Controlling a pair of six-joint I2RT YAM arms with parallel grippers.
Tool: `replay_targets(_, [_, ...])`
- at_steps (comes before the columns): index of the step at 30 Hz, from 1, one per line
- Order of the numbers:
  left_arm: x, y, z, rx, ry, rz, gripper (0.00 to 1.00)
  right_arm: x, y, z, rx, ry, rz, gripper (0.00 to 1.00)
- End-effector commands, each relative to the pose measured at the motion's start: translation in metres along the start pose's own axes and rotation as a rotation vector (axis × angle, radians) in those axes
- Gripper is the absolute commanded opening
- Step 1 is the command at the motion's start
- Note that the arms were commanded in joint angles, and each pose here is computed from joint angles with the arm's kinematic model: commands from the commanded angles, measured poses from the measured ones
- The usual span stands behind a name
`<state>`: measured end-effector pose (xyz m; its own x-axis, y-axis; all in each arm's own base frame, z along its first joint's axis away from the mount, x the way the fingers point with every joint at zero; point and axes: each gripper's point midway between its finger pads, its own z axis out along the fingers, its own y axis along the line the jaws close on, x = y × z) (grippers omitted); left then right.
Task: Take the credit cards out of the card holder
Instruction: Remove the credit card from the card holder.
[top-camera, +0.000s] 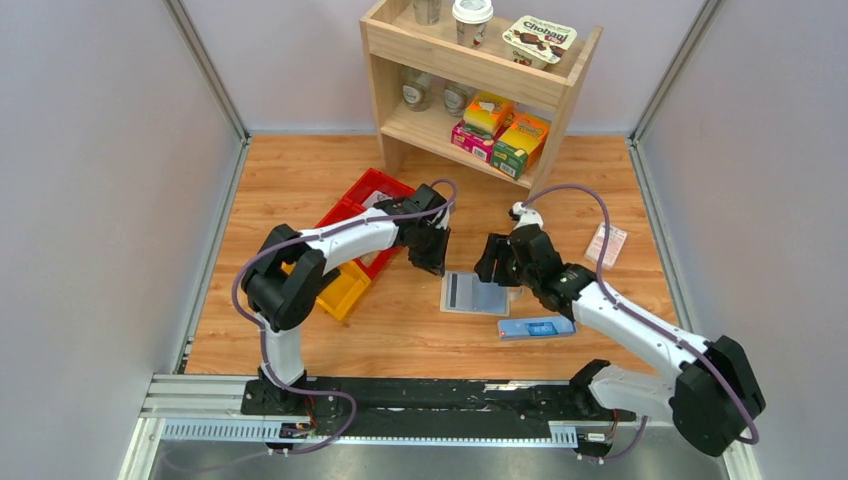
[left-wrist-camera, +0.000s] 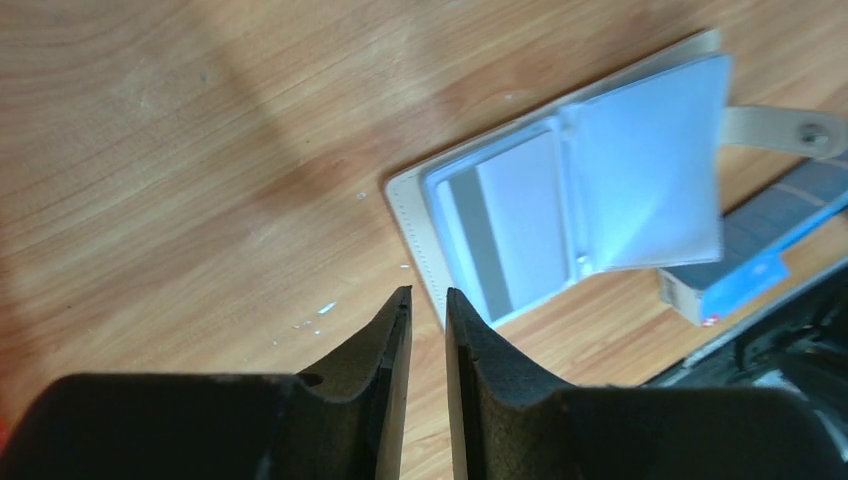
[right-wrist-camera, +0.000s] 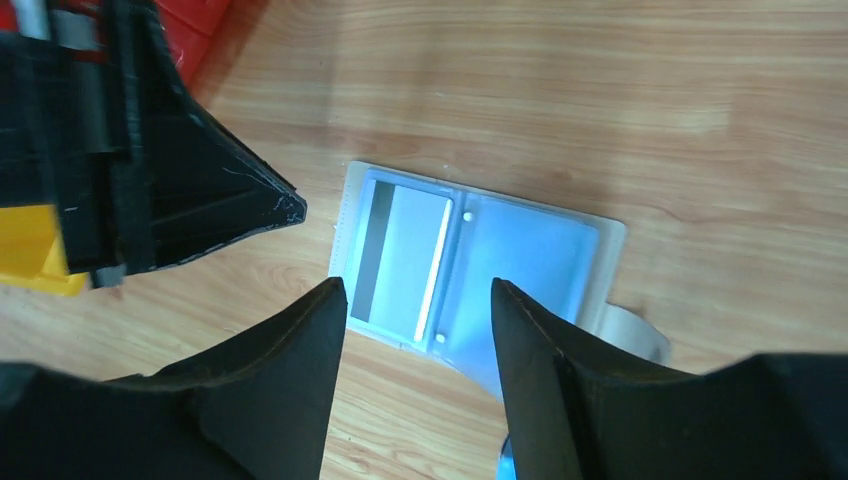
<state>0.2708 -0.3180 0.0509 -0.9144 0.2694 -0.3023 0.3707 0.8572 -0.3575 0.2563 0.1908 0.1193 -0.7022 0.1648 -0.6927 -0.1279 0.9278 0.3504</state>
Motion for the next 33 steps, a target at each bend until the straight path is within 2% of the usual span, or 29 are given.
replay_targets(1, [-0.033,-0.032,-0.025,0.103,-0.126,-0.011,0.27,0.005,0.034,0.020,-0.247,0.066,0.061,0.55])
replay_targets(6, [-0.024,-0.028,-0.004,0.102,-0.063,-0.030,0.27,0.023,0.033,0.044,-0.328,0.136,0.143,0.46])
replay_targets(18, [0.004,-0.017,0.034,0.099,0.110,-0.029,0.24,0.076,0.007,0.077,-0.320,0.305,0.232,0.45])
replay_targets(23, [0.011,-0.007,0.042,0.061,0.137,-0.030,0.23,0.075,0.013,0.077,-0.361,0.312,0.231,0.45])
replay_targets(33, [0.017,0.010,0.044,-0.035,0.156,-0.010,0.22,0.052,0.041,0.065,-0.508,0.270,0.241,0.37])
